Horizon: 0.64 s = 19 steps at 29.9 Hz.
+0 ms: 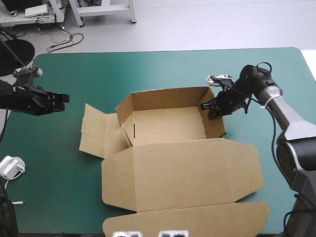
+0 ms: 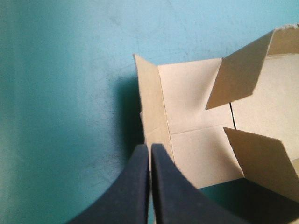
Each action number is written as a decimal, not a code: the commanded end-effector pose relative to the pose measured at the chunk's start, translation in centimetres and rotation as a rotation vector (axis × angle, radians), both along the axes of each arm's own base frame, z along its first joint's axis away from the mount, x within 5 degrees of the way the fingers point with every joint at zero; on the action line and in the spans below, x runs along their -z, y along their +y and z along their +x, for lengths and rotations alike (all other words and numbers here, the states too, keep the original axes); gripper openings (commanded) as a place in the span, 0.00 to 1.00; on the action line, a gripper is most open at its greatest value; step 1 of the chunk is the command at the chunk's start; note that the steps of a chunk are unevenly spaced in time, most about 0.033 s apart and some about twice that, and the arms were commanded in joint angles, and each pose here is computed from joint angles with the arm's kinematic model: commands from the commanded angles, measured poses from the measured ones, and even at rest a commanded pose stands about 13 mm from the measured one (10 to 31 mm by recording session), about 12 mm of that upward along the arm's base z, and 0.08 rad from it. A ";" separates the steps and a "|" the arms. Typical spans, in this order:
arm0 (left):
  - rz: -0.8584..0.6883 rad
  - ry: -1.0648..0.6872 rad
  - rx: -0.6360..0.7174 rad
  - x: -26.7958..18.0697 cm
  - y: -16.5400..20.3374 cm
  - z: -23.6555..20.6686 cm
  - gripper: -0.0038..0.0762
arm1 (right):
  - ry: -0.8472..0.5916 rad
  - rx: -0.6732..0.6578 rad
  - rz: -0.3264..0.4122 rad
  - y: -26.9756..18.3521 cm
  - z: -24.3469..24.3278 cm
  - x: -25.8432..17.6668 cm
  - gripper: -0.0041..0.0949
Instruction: Fold the box
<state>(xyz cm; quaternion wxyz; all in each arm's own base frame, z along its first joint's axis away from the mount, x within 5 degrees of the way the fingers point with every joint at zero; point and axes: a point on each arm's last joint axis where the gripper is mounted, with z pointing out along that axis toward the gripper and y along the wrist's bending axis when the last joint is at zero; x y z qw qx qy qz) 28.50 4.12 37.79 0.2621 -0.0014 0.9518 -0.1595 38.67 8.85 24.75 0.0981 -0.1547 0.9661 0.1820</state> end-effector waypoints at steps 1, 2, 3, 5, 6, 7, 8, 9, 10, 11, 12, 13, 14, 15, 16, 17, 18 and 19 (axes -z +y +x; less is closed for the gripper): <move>-0.041 -0.036 0.008 -1.4 -0.6 -0.5 0.05 | -0.066 0.011 0.066 0.3 -0.1 -2.2 0.03; -0.039 -0.047 -0.004 -1.3 -0.4 -0.3 0.05 | -0.066 0.012 0.074 0.3 -0.1 -2.5 0.02; -0.050 -0.057 -0.023 -1.3 0.0 -0.1 0.05 | -0.068 0.011 0.086 0.3 -0.1 -3.0 0.02; -0.111 -0.071 -0.064 -1.2 1.0 0.2 0.05 | -0.064 0.012 0.134 0.2 -0.1 -4.3 0.02; -0.142 -0.075 -0.080 -1.2 1.5 0.4 0.05 | -0.067 0.014 0.150 0.0 -0.1 -4.8 0.02; -0.179 -0.083 -0.091 -1.2 2.2 0.4 0.05 | -0.081 0.009 0.181 -0.2 -0.1 -6.2 0.02; -0.219 -0.091 -0.105 -1.1 2.9 0.5 0.05 | -0.091 0.010 0.194 -0.4 -0.1 -6.9 0.02; -0.249 -0.103 -0.115 -1.1 3.6 0.5 0.05 | -0.118 0.019 0.204 -0.6 0.0 -7.9 0.02; -0.275 -0.110 -0.129 -1.1 4.3 0.4 0.05 | -0.149 0.036 0.210 -1.0 -0.1 -9.0 0.02; -0.283 -0.114 -0.138 -1.0 4.9 0.3 0.05 | -0.182 0.045 0.214 -1.3 -0.1 -10.1 0.02; -0.289 -0.120 -0.156 -0.9 5.6 0.3 0.05 | -0.220 0.049 0.217 -1.6 -0.3 -11.3 0.02; -0.289 -0.123 -0.174 -0.8 6.3 0.1 0.05 | -0.254 0.056 0.223 -1.9 -0.5 -12.5 0.02; -0.290 -0.128 -0.184 -0.7 6.9 0.1 0.05 | -0.286 0.067 0.227 -2.2 -0.7 -13.6 0.02; -0.300 -0.133 -0.198 -0.5 7.5 0.0 0.05 | -0.316 0.077 0.232 -2.4 -1.0 -14.7 0.02; -0.312 -0.137 -0.207 -0.5 7.9 0.1 0.05 | -0.346 0.086 0.240 -2.7 -1.2 -15.7 0.02; -0.328 -0.140 -0.202 -0.3 8.1 0.2 0.05 | -0.371 0.088 0.251 -2.8 -1.5 -16.6 0.02; -0.348 -0.150 -0.190 -0.2 8.2 0.4 0.05 | -0.397 0.091 0.269 -2.9 -1.9 -17.6 0.02; -0.374 -0.155 -0.181 0.0 8.3 0.7 0.05 | -0.418 0.091 0.289 -2.9 -2.2 -18.4 0.02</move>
